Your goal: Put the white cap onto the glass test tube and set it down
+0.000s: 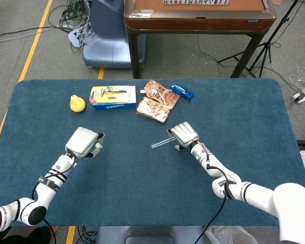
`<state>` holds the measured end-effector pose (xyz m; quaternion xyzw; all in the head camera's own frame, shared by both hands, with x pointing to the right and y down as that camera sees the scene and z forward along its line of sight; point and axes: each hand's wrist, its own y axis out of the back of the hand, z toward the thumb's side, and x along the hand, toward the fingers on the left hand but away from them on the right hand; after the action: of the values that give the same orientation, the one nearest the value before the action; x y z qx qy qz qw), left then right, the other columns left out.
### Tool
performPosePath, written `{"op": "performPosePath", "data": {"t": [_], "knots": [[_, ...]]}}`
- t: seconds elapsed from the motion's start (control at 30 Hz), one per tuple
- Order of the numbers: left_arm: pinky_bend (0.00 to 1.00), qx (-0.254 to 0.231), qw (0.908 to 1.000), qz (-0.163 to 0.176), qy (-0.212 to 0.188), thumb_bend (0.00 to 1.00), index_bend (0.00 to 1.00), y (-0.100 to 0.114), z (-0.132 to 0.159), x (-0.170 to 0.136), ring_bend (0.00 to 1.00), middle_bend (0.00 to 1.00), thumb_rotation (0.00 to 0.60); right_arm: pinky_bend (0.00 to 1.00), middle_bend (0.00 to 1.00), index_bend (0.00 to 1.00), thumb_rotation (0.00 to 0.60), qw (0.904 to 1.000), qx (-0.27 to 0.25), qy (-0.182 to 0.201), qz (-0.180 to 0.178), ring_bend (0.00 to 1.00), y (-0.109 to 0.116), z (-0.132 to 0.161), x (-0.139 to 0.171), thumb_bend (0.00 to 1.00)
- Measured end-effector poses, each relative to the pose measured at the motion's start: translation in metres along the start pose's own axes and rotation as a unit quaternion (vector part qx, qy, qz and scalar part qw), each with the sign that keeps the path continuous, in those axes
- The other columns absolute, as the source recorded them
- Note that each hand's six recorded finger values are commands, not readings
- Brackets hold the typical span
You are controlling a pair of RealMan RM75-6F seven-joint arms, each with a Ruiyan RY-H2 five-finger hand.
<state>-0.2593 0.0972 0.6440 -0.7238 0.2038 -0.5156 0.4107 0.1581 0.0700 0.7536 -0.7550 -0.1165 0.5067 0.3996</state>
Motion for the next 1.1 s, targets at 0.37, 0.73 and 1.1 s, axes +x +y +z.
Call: {"op": "performPosePath", "data": {"t": [0.37,0.73,1.1], "knots": [[1.0,-0.002,1.0,-0.003,-0.001,0.31,0.58,-0.004,-0.003,0.0,1.0,1.0,0.6,1.0,1.0,0.47,0.6,0.9997,0.02,0.01,0.008,1.0,-0.003,0.019,-0.024,0.26],[1.0,-0.001,1.0,-0.005,0.0,0.31,0.58,-0.005,-0.006,-0.001,1.0,1.0,0.6,1.0,1.0,0.48,0.6,0.9996,0.026,0.003,0.014,1.0,-0.006,0.02,-0.033,0.3],[1.0,0.0,1.0,-0.006,-0.001,0.31,0.58,-0.006,-0.006,0.0,1.0,1.0,0.6,1.0,1.0,0.54,0.6,0.9995,0.029,0.001,0.012,1.0,-0.007,0.022,-0.037,0.3]]}}
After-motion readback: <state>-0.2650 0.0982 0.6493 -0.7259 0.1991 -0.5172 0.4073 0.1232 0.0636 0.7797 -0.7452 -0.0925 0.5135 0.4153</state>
